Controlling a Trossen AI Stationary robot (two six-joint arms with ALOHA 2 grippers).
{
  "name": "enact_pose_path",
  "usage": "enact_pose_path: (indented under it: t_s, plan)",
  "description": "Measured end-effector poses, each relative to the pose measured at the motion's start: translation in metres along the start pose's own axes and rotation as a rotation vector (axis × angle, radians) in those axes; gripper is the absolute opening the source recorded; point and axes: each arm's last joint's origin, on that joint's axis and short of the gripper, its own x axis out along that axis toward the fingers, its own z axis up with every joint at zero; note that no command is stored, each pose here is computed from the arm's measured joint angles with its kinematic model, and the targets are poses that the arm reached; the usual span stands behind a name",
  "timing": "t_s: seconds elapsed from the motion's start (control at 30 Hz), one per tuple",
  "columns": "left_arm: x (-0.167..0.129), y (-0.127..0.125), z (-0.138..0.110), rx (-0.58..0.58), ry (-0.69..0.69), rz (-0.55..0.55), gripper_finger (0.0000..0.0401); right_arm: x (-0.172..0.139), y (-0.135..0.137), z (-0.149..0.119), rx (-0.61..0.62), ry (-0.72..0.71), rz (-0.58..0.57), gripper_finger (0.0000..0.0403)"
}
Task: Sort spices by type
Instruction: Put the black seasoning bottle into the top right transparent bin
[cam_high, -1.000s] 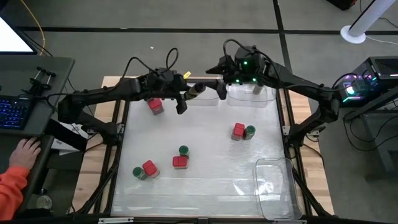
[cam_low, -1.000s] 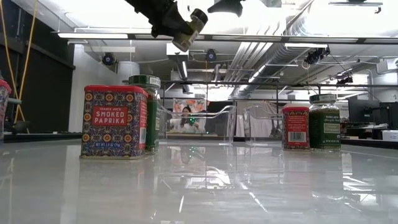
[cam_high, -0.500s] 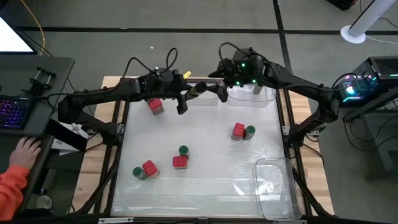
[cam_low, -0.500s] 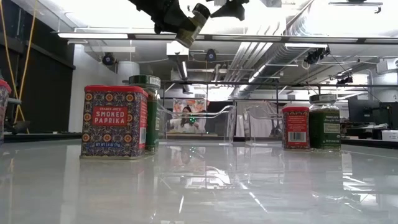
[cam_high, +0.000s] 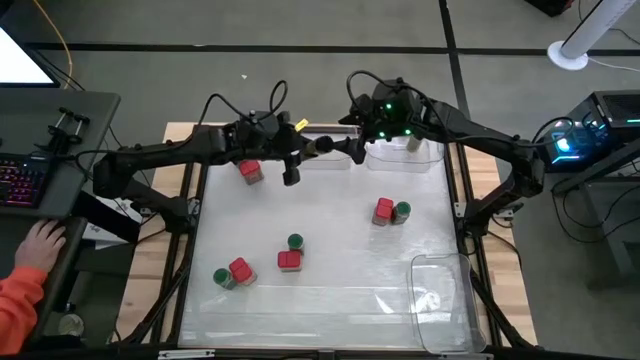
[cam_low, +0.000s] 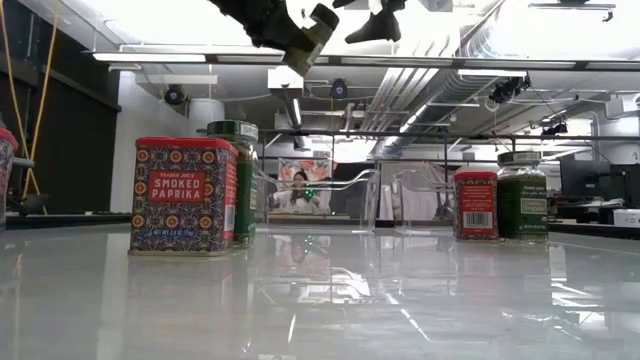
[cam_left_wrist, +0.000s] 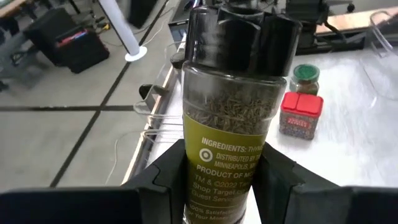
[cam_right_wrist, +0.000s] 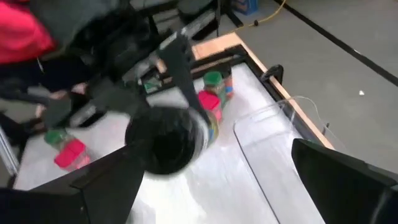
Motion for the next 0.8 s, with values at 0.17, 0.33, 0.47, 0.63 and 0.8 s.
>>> enact_pose_path:
  t_s: [0.17,0.33,0.47,0.63,0.8]
  plan:
    - [0.000,-0.001,0.000,0.032,0.010,0.032,0.0119,0.001,0.001,0.004,0.033,-0.039,0.019,0.0395]
    - [0.000,-0.001,0.000,0.024,0.019,0.063,0.0119,0.001,0.007,0.003,-0.031,-0.032,0.100,0.0395]
    - [0.000,0.000,0.000,0.023,0.019,0.065,0.0119,0.007,0.020,0.001,-0.148,-0.033,0.092,0.0394]
    - [0.000,0.000,0.000,0.022,0.019,0.066,0.0119,0.023,0.029,-0.004,-0.214,-0.014,0.005,0.0394]
    - [0.000,-0.002,0.001,0.016,0.015,0.062,0.0119,0.030,0.027,-0.005,-0.215,-0.020,-0.033,0.0394]
